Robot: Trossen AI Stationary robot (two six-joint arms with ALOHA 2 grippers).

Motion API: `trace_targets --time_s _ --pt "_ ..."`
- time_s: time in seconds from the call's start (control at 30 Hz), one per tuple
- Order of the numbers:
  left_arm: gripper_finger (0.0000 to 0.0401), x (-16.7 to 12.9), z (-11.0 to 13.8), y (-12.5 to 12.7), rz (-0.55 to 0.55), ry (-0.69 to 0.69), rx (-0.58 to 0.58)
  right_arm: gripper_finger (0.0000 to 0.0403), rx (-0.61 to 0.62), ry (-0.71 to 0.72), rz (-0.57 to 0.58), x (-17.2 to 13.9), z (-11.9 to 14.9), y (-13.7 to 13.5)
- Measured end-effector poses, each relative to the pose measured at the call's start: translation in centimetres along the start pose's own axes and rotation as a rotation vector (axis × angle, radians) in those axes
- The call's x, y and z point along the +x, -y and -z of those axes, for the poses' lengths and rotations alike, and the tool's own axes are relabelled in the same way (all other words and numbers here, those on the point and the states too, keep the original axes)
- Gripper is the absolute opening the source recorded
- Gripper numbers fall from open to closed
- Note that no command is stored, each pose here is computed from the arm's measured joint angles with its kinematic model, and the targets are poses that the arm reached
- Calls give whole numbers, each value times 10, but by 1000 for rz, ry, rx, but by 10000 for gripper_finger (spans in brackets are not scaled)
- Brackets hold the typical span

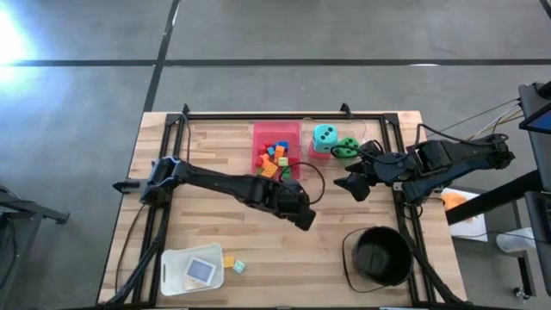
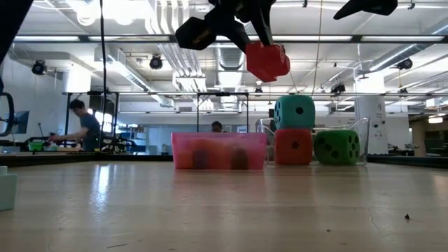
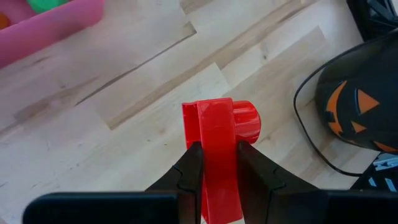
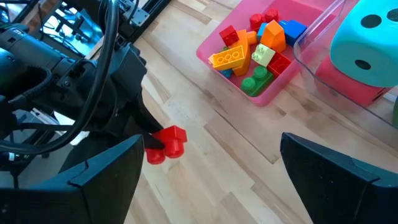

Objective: Pick & Place Toys
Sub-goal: Put the red game piece into the red bin

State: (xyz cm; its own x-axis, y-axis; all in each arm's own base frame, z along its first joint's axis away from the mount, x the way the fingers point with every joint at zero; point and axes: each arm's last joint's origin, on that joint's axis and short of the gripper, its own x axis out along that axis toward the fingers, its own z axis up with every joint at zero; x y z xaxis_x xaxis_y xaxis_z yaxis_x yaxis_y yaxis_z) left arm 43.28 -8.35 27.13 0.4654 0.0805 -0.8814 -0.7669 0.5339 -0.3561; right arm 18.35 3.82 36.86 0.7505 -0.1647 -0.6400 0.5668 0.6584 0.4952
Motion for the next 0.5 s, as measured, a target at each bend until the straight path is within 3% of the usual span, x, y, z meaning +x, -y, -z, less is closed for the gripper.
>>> trace_targets --time_s 0.5 --pt "62 0 -16 -8 -17 16 -35 370 -1 0 0 0 0 0"
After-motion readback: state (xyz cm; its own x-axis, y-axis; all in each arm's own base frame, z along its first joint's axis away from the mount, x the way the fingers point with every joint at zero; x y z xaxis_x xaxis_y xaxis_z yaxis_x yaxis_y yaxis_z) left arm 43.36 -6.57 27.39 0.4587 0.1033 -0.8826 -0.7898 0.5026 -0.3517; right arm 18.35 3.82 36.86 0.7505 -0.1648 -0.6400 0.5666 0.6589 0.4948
